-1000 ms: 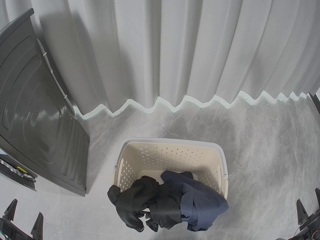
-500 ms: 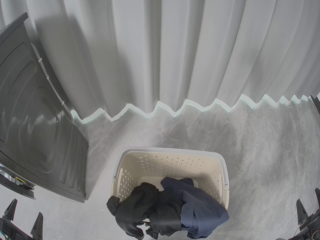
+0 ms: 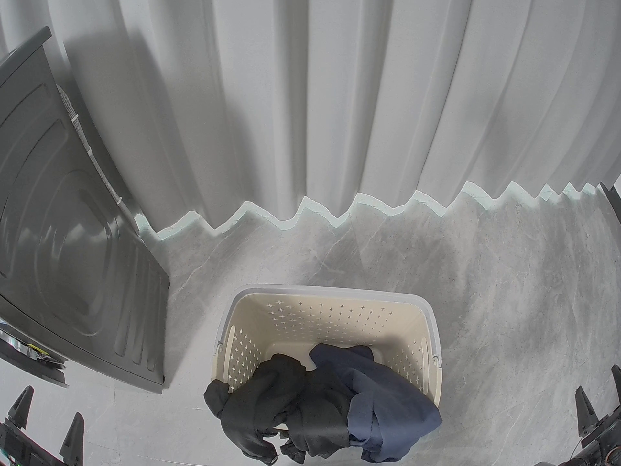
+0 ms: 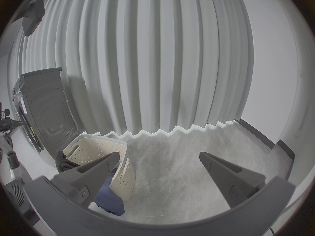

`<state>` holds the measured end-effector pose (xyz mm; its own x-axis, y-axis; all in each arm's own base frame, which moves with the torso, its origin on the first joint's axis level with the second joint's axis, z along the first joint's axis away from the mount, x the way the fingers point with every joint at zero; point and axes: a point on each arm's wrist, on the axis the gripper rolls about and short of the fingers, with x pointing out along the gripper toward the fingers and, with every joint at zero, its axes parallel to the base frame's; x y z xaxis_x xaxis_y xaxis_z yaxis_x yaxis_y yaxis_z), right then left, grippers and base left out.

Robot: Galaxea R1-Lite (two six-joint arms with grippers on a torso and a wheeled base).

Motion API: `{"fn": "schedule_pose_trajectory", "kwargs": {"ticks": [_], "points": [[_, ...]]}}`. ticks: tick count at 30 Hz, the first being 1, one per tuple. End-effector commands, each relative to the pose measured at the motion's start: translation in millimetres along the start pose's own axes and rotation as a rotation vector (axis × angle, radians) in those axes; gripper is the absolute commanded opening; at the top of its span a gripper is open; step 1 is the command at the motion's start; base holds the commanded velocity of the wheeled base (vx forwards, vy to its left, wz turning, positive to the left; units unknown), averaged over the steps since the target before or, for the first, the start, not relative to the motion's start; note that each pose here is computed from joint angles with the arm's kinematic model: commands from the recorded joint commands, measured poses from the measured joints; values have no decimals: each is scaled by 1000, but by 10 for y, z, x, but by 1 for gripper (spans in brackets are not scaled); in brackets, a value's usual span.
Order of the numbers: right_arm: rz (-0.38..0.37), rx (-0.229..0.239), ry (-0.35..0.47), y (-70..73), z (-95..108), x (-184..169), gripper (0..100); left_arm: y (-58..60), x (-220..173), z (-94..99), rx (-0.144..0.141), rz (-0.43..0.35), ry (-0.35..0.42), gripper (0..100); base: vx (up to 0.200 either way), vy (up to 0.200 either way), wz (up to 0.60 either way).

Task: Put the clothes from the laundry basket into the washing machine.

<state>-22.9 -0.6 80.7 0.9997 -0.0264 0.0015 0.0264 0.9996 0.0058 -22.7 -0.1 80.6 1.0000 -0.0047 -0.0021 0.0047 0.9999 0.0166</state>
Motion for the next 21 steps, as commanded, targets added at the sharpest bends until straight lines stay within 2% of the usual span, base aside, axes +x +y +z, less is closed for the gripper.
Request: {"fn": "schedule_pose_trajectory", "kwargs": {"ticks": [1, 2, 11, 20, 21], "points": [[0, 0, 11, 0, -51, 8, 100, -1, 4, -52, -1, 0, 6, 100, 0, 0, 0], [0, 0, 11, 0, -51, 8, 100, -1, 4, -52, -1, 0, 6, 100, 0, 0, 0], [0, 0, 11, 0, -51, 8, 100, -1, 4, -51, -1, 2, 6, 100, 200, 0, 0], [0, 0, 11, 0, -51, 8, 100, -1, 4, -52, -1, 0, 6, 100, 0, 0, 0], [0, 0, 11, 0, -51, 8, 100, -1, 4, -51, -1, -2, 6, 100, 200, 0, 0]]}}
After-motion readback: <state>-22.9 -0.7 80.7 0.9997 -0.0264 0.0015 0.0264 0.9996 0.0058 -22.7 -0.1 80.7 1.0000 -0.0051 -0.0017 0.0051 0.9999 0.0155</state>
